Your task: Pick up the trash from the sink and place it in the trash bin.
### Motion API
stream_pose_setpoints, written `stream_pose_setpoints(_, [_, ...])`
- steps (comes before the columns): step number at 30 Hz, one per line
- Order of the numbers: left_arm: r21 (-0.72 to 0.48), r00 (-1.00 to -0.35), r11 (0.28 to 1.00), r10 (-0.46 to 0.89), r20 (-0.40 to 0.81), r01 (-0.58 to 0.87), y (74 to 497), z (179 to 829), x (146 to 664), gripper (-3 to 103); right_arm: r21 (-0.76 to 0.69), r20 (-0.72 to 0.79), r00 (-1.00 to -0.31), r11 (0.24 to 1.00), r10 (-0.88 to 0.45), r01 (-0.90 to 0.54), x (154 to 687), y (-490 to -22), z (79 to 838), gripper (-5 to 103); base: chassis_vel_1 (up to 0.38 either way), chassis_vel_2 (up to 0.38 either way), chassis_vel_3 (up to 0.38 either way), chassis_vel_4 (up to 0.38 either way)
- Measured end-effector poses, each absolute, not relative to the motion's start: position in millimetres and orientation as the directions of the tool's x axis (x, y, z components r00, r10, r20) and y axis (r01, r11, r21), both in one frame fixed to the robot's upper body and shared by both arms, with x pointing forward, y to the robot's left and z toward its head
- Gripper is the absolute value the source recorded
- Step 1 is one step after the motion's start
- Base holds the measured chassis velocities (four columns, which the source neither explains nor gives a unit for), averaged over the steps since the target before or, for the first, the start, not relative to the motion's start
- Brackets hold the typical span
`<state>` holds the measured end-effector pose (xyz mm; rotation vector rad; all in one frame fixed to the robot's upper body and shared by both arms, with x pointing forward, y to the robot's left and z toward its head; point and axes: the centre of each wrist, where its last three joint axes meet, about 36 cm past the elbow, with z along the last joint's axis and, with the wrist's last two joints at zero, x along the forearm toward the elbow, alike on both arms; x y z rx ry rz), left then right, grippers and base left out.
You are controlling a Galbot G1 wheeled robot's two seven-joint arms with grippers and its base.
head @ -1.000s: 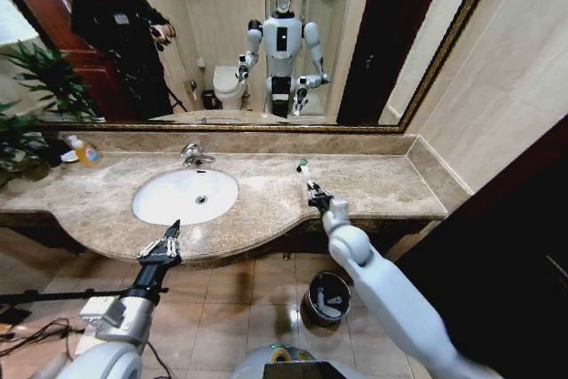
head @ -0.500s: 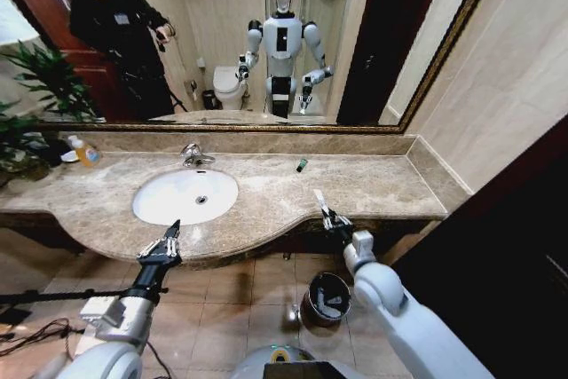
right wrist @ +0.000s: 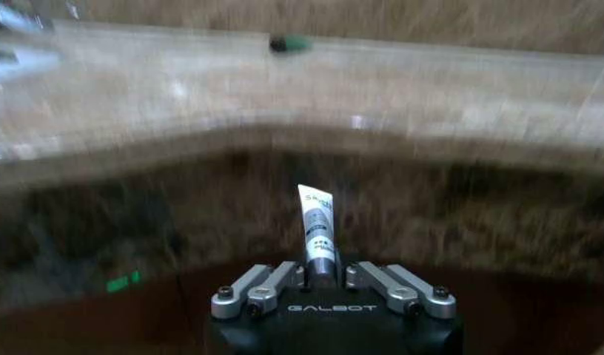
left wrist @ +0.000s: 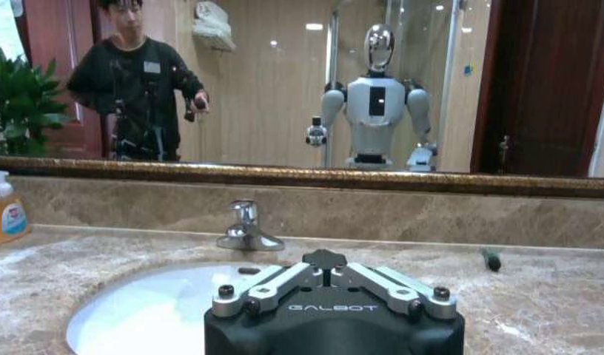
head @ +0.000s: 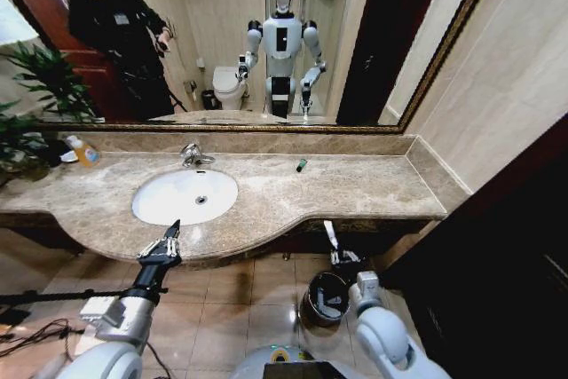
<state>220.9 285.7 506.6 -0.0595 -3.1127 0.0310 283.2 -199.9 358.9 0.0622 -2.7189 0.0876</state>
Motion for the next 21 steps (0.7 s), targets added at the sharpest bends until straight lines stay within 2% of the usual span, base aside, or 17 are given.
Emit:
stream_pose_setpoints(10, [-0.02,-0.999,0.999,0.038,0.028,0.038,285.7,506.6,220.9,0,-0.098,0.536,-0.844,0.993,0.003,-0.059,288.5,-208.2,252.7,17,0.0,0.0,0.0,0.0])
stream_pose_setpoints(21, [-0.02,-0.999,0.999,0.038,0.028,0.038,285.7,506.6,220.9,0,-0.134,0.617,-0.784,0.991,0.068,-0.02,277.2,-227.7,168.2,17,0.0,0.0,0.0,0.0])
